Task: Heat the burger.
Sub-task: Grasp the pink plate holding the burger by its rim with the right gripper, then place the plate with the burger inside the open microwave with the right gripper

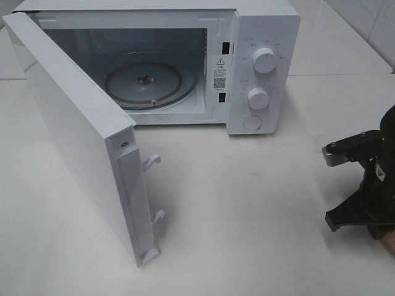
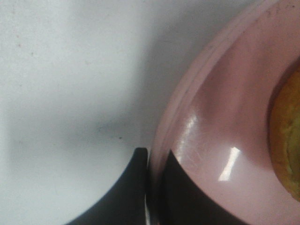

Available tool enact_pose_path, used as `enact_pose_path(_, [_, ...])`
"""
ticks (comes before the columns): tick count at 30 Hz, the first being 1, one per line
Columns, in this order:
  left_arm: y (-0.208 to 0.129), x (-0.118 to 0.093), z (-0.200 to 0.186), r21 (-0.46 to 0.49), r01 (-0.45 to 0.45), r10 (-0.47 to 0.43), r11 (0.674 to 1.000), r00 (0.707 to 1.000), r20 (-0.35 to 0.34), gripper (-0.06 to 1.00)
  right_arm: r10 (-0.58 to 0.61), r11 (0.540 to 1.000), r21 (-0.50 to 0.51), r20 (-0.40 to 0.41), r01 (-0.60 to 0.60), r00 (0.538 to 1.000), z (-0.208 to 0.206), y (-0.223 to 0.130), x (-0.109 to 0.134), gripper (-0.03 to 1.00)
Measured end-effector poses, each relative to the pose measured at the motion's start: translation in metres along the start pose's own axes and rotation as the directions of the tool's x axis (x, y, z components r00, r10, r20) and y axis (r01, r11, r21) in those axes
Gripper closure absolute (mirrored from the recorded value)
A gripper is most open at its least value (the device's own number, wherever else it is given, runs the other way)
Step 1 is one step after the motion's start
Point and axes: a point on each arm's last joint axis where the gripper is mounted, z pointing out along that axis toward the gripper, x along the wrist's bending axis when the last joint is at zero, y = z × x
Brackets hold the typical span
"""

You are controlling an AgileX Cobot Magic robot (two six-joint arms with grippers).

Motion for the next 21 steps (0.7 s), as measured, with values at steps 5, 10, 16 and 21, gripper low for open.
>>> enact_pose_path(5, [0.000,0.000,0.000,0.000,0.000,0.000,1.000,1.000,0.000,-0.02,-0.016,1.000,-0.003,0.057,0.016,0.998,-0.005,-0.002,0.005,0.94])
enact_pose_path(10, [0.000,0.000,0.000,0.000,0.000,0.000,1.000,1.000,0.000,-0.02,-0.052,0.999,-0.008,0.093,0.053,0.994,-0.008,-0.004,0.013,0.94])
enact_pose_path(16, [0.000,0.000,0.000,0.000,0.000,0.000,1.000,1.000,0.000,-0.02,-0.115,0.993,-0.004,0.128,0.116,0.985,-0.012,-0.007,0.022,0.93])
enact_pose_path(21, [0.000,0.000,0.000,0.000,0.000,0.000,1.000,1.000,0.000,-0.02,-0.128,0.988,-0.062,0.152,0.138,0.980,-0.032,-0.012,0.024,0.93])
